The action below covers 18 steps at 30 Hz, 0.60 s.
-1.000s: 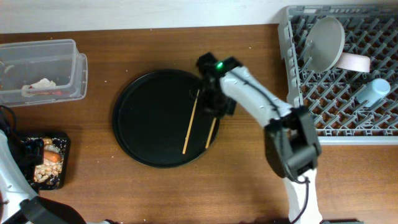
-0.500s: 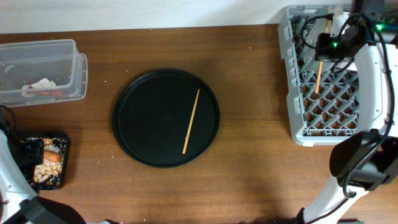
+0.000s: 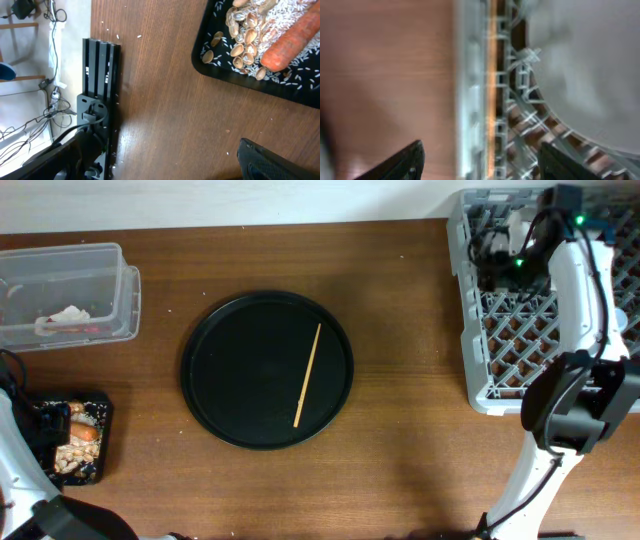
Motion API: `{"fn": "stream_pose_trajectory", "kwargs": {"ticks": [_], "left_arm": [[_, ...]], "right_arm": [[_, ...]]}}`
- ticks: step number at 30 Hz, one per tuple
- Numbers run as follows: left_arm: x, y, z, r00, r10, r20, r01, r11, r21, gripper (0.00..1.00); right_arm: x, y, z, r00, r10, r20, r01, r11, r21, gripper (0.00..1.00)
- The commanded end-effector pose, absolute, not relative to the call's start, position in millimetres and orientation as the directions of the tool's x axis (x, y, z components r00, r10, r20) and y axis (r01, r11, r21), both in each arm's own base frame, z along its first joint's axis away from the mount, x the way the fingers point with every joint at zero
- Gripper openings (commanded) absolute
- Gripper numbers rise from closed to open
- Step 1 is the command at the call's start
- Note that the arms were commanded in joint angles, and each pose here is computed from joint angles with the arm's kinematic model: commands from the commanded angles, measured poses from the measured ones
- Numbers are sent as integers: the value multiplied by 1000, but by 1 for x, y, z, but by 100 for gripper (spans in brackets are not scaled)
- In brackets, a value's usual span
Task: Sort waste into correct bins and load items into the dishwasher rack
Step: 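Carry the chopstick right and drop it into the dish rack, then grasp the second chopstick on the tray with the right gripper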
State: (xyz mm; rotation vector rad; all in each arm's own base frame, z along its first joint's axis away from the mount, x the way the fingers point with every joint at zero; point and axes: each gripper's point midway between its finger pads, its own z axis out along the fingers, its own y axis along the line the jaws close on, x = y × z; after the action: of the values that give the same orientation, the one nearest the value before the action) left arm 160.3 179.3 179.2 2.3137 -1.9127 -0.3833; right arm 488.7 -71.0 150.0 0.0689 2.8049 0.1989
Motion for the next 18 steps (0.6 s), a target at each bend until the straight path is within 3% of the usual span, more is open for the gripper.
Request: {"fn": "stream_pose_trajectory", "kwargs": {"ticks": [1,3,5,8,9,14,18], "left_arm": [[159,180,183,189,-972,-137,-947,-217,235,99],[159,180,183,189,-972,-137,-947,-217,235,99],[159,180,183,189,-972,-137,-947,-217,235,99],[158,180,183,190,-972,-137,-947,-218,235,99],[159,180,183,189,-972,-137,-947,-217,235,99],[159,180,183,189,-972,-137,-947,-217,235,99],[159,180,183,189,-972,-137,-947,-217,235,99]], "right_arm": [[484,9,259,-888,117,-444,-89,904,417,66],[471,56,277,-909,134,-394,-92,859,503,59],[458,109,267,-943,156,-293,-16,861,508,58],[439,162,214,-942,217,-254,171,966,192,56],[429,193,190,-946,219,-241,187,971,146,50],[391,287,98,-962,189,-198,156,973,172,36],[368,302,52,-960,227,-162,200,966,166,36]]}}
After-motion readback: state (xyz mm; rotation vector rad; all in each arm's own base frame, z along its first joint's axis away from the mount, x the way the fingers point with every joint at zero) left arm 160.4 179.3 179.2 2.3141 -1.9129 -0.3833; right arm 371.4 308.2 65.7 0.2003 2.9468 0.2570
